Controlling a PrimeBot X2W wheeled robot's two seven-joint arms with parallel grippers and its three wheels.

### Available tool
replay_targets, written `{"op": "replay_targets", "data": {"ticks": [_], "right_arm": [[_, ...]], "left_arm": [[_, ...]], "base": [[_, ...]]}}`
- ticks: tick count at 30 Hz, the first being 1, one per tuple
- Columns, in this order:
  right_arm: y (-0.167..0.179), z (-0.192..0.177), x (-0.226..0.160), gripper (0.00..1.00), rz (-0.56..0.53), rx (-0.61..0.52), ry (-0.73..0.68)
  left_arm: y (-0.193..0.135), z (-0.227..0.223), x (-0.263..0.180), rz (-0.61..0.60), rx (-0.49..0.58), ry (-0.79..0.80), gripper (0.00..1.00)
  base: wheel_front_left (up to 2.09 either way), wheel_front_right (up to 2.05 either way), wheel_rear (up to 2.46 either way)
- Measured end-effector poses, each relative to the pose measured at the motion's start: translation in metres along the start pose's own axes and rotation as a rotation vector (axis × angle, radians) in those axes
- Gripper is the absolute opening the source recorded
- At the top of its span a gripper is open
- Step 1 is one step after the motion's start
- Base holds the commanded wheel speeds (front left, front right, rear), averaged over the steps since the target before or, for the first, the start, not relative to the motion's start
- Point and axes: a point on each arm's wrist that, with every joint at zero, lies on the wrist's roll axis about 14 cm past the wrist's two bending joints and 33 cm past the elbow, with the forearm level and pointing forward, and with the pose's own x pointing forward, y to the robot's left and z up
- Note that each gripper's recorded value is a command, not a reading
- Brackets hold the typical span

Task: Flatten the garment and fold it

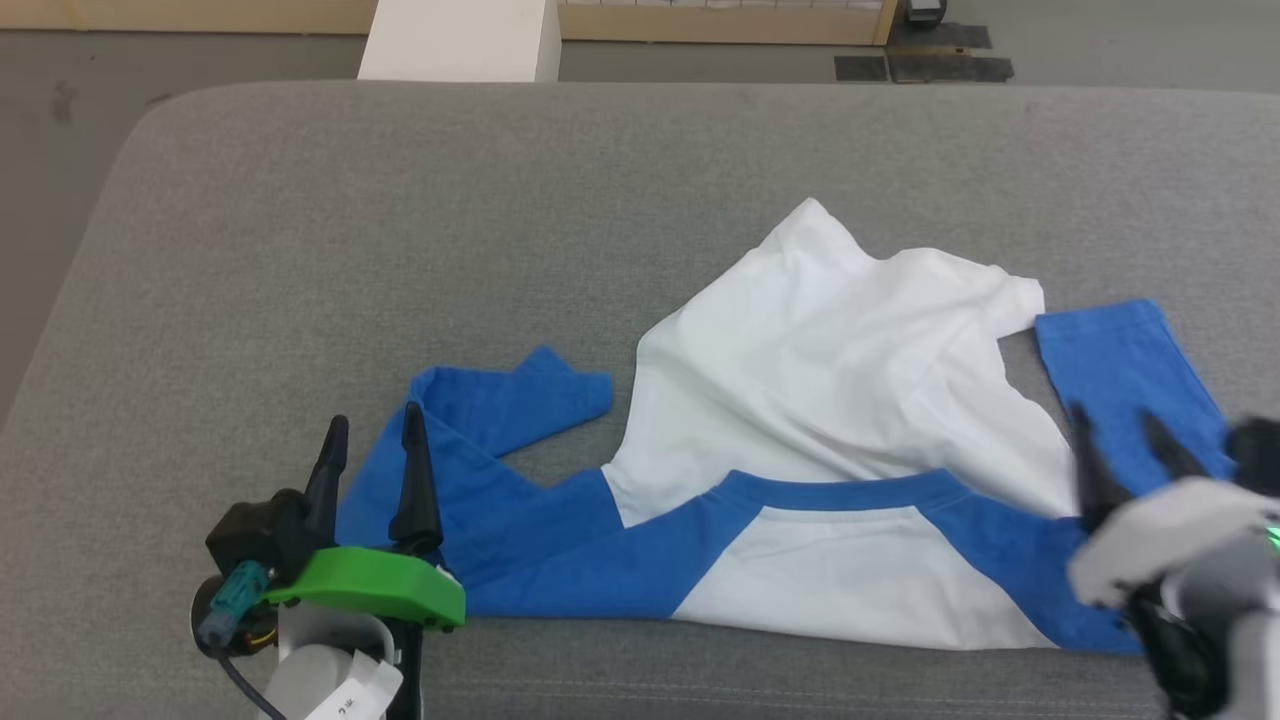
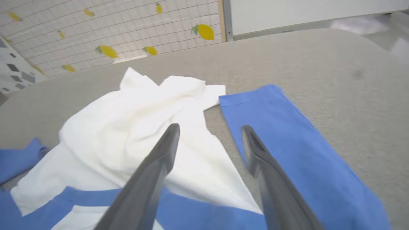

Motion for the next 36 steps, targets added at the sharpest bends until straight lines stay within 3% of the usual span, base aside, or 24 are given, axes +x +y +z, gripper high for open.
{"op": "replay_targets", "data": {"ticks": [3,7,16,18,19,20,28,36], "right_arm": [[0.047,-0.005,0.017,1.00,0.127,-0.028,0.071],[0.082,-0.025,0.044,1.00,0.213,-0.067,0.229],[0.096,-0.097,0.074,1.00,0.200,-0.261,0.682],[0.097,-0.103,0.078,0.45,0.191,-0.290,0.740],[0.099,-0.103,0.083,0.09,0.188,-0.311,0.755],[0.102,-0.101,0.089,0.00,0.188,-0.326,0.753],[0.141,-0.062,0.147,0.00,0.236,-0.336,0.549],[0.202,0.049,0.214,0.00,0.295,-0.330,0.137]], "left_arm": [[-0.001,-0.001,0.004,-0.008,-0.001,0.001,1.00],[-0.003,-0.001,0.012,-0.017,0.001,-0.002,1.00],[0.011,-0.003,0.019,0.023,0.002,0.001,1.00],[0.016,-0.005,0.018,0.037,0.003,0.006,1.00],[0.017,-0.006,0.019,0.041,0.003,0.009,1.00],[0.018,-0.007,0.019,0.043,0.001,0.012,1.00],[0.030,-0.012,0.021,0.084,-0.007,0.027,1.00],[0.040,-0.013,0.023,0.115,-0.009,0.030,1.00]], "base": [[0.00,0.00,0.00],[0.00,0.00,0.00],[0.00,0.00,0.00],[0.00,0.00,0.00],[0.00,0.00,0.00],[0.00,0.00,0.00],[0.00,0.00,0.00],[0.00,0.00,0.00]]}}
